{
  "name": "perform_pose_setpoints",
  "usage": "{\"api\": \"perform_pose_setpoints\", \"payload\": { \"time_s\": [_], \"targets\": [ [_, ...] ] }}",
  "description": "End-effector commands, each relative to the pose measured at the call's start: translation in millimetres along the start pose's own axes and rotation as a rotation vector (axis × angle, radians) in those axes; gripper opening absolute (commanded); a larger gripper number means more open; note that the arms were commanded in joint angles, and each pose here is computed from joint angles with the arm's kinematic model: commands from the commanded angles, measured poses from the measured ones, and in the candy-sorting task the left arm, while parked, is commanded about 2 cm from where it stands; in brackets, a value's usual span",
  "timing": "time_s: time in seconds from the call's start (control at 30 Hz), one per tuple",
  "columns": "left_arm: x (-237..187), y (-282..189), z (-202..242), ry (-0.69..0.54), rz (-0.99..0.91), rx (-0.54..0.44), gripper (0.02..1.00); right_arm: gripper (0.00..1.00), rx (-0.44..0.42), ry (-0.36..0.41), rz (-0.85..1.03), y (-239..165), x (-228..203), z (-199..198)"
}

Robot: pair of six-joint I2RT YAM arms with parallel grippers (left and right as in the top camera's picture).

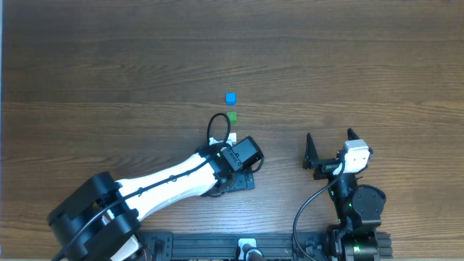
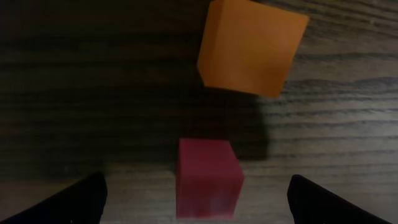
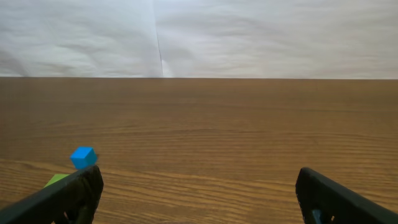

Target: Stack Cubes

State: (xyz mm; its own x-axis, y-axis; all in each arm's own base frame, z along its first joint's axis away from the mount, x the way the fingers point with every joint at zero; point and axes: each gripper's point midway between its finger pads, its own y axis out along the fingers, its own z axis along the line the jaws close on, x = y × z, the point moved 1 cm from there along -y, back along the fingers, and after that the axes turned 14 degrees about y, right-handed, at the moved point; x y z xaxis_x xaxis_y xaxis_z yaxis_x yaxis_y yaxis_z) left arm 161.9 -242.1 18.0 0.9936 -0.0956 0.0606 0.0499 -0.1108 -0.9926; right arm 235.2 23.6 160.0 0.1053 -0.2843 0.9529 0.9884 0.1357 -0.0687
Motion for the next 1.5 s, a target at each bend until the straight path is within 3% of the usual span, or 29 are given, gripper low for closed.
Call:
{"api": "perform_pose_setpoints", "payload": {
  "time_s": [0.03, 0.7, 1.13, 1.5],
  "targets": [
    [2, 7, 5, 0.041, -0.012, 0.031, 0.939, 0.991, -0.008, -0.004, 0.002, 0, -2, -2],
    [9, 5, -12, 0.173, -0.035, 0.042, 0.862, 0.993, -0.008, -0.004, 0.002, 0, -2, -2],
    [8, 7, -11, 0.174, -0.028, 0.048, 0.586, 0.991, -0.008, -0.004, 0.002, 0, -2, -2],
    [7, 7, -8, 0.166, -0.023, 0.064, 0.439, 0.993, -0.008, -0.004, 0.002, 0, -2, -2]
  ]
}}
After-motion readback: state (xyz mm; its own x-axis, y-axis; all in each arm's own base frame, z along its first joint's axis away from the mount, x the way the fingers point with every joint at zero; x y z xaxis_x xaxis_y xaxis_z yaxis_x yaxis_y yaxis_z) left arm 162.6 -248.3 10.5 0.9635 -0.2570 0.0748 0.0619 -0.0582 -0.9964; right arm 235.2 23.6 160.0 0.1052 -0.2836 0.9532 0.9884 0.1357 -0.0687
